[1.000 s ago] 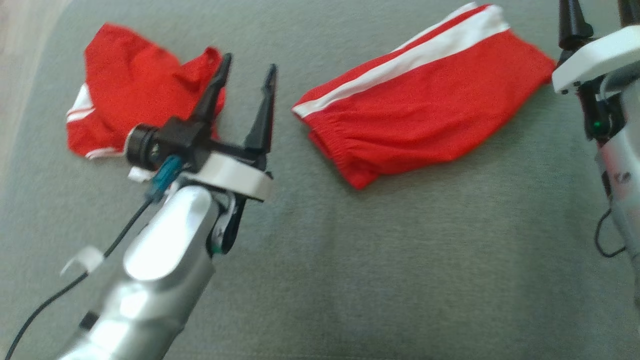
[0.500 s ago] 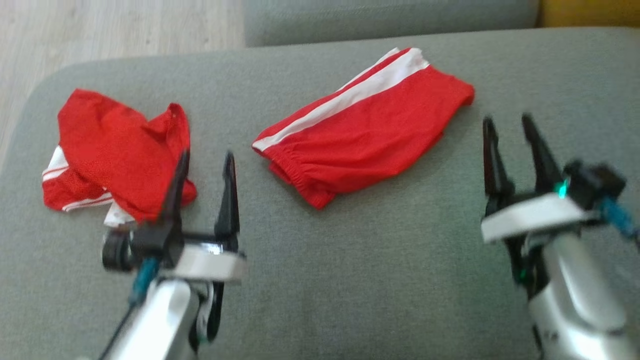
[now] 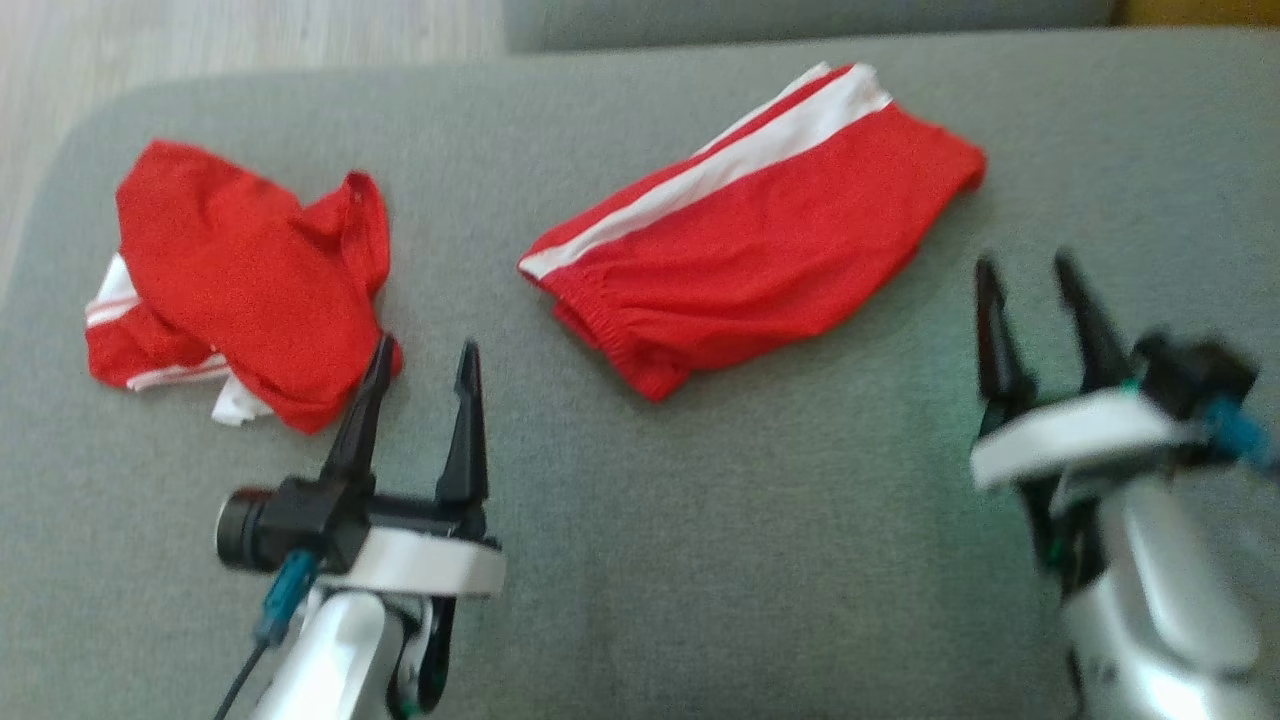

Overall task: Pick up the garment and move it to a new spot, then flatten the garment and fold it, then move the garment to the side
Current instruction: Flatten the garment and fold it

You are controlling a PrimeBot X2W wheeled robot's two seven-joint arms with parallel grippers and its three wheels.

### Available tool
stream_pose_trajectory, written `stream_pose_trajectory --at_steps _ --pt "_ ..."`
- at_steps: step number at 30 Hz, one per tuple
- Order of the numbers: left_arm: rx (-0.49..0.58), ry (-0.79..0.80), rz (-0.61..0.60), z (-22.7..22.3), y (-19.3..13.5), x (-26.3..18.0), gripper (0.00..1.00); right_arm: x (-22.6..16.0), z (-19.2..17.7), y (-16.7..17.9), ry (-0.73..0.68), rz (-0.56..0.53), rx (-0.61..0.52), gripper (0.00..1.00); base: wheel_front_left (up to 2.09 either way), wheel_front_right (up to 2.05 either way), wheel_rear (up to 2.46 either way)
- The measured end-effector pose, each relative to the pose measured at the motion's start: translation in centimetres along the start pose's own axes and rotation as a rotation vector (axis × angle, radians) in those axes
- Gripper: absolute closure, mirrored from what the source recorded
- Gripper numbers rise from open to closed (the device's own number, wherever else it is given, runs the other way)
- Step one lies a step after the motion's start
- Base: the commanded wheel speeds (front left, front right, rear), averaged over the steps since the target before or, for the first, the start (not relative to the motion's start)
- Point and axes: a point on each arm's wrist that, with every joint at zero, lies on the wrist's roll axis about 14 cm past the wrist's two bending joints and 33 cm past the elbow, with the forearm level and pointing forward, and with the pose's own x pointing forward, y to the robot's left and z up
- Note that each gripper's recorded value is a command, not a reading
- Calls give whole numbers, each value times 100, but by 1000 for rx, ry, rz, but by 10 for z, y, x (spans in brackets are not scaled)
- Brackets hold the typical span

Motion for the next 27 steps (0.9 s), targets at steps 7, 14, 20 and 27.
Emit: stream_pose_trajectory --at_steps 7,14,20,27 --pt "-16 -3 -15 -5 2 29 0 79 15 -32 67 -78 -29 0 0 0 0" --pt "-38 32 25 -21 19 38 0 128 -43 -57 346 -159 4 0 0 0 0" --pt "-31 58 66 -31 35 35 0 143 -85 -61 523 -161 -59 0 0 0 0" --pt "-16 53 76 -30 41 39 0 154 -103 -57 599 -137 -102 0 0 0 0"
